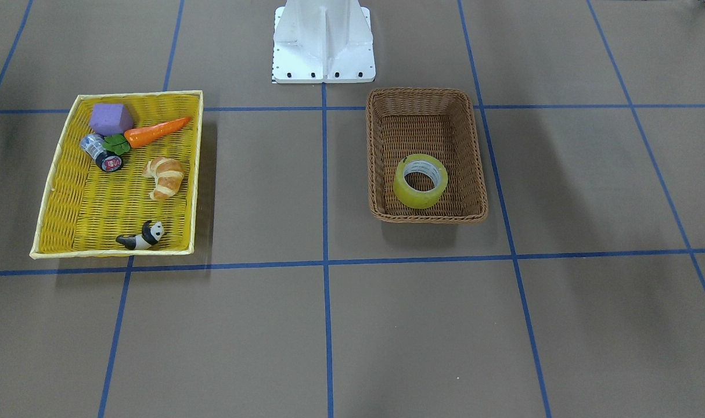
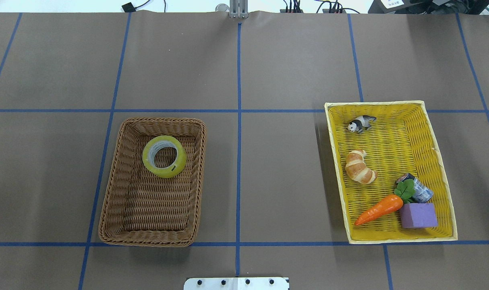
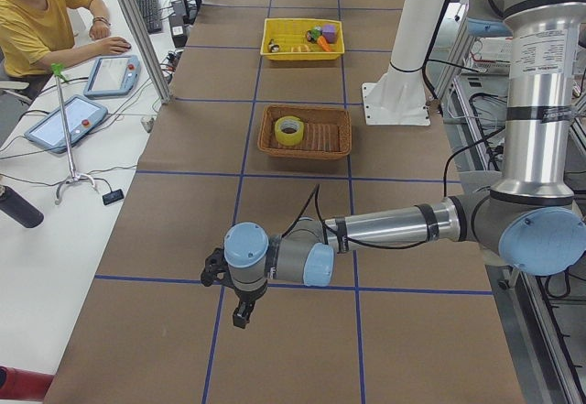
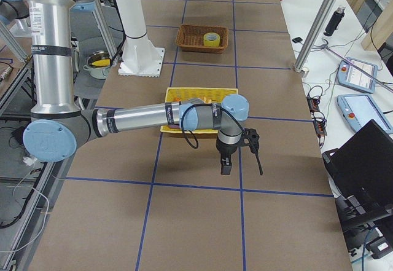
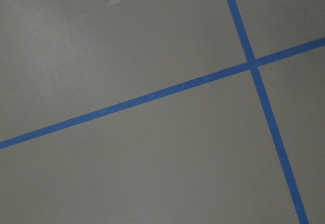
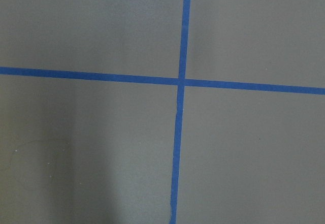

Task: Move tape to another basket

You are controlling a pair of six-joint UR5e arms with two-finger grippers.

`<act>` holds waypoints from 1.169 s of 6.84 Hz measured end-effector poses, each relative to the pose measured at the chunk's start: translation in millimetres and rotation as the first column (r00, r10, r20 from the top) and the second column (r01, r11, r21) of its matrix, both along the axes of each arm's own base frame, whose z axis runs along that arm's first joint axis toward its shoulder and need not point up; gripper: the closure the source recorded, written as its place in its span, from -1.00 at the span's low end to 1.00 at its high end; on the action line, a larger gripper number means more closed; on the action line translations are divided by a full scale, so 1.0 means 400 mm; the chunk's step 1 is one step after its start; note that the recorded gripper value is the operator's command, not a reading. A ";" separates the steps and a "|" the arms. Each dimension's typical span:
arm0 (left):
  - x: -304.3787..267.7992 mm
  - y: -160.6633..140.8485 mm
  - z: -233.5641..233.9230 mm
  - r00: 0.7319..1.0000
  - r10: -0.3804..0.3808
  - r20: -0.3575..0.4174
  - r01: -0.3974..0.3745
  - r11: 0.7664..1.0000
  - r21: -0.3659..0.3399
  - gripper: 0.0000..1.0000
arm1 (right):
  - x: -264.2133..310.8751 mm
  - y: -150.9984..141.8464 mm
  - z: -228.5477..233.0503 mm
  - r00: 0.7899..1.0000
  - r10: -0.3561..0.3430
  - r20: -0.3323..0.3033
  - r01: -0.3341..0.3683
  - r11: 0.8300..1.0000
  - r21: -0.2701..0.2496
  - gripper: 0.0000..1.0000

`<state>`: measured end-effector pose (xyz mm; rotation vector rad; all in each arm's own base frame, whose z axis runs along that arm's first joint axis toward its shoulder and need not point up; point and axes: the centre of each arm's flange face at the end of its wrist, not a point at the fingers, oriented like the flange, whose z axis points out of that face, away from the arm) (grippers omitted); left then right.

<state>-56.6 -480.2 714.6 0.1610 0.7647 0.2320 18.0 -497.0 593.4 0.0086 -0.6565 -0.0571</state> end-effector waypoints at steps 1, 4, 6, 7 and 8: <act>-0.001 0.005 -0.033 1.000 0.000 -0.025 0.000 1.000 -0.023 -0.99 | 0.000 -0.002 -0.002 1.000 0.000 0.001 0.000 1.000 0.002 -1.00; -0.002 0.019 -0.089 0.999 -0.003 -0.034 0.000 0.997 -0.079 -0.99 | -0.001 -0.003 -0.006 1.000 0.000 0.003 0.000 1.000 0.004 -1.00; 0.001 0.016 -0.099 0.999 -0.002 -0.039 -0.001 0.997 -0.072 -0.99 | -0.001 -0.005 -0.009 1.000 0.001 0.004 -0.001 1.000 0.006 -1.00; 0.002 0.013 -0.105 0.999 0.000 -0.039 -0.002 0.998 -0.062 -0.99 | -0.001 -0.005 -0.009 1.000 0.001 0.004 -0.001 1.000 0.007 -1.00; 0.001 0.011 -0.109 0.999 0.001 -0.039 -0.003 0.999 -0.049 -0.99 | -0.001 -0.005 -0.008 1.000 0.001 0.004 -0.001 1.000 0.006 -1.00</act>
